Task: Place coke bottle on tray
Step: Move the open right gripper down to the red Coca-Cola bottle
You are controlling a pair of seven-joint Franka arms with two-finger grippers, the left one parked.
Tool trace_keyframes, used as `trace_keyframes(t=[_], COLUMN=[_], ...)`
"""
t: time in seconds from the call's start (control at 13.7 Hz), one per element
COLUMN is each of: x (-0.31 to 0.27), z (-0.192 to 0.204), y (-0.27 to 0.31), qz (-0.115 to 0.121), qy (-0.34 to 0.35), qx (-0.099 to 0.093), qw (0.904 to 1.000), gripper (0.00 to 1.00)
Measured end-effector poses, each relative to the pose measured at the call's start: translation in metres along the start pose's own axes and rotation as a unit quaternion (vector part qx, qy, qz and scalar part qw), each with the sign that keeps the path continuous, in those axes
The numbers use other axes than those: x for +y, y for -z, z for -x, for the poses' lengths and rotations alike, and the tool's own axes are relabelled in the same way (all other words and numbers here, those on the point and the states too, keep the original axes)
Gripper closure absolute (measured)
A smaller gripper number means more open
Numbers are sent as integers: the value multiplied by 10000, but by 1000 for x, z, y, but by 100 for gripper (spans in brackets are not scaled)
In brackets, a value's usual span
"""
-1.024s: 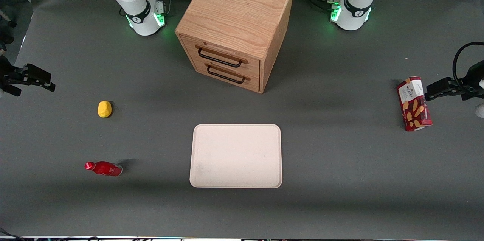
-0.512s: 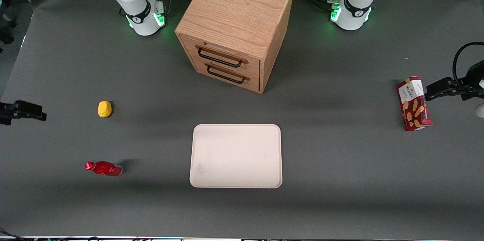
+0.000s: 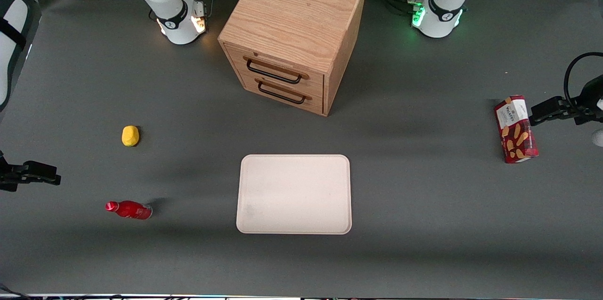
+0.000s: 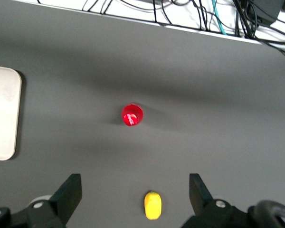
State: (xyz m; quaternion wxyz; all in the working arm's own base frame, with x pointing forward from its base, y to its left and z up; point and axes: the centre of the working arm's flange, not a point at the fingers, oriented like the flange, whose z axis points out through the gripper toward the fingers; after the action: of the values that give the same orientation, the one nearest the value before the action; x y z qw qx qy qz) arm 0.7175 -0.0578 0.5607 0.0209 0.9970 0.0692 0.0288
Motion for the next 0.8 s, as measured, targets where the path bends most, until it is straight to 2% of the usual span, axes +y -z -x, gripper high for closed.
trace_keyframes(t=[0.15,0.29,0.59,0.8], x=[-10,-14,-11,-4], z=[-8,-13,-14,-15], y=[-5,-11,-21,-46], qz=[-49,-71,-87,-129], qy=[99,136,181,233], qx=[147,183,97,-103], qw=[9998,9997,9998,9996], gripper=[0,0,0,0])
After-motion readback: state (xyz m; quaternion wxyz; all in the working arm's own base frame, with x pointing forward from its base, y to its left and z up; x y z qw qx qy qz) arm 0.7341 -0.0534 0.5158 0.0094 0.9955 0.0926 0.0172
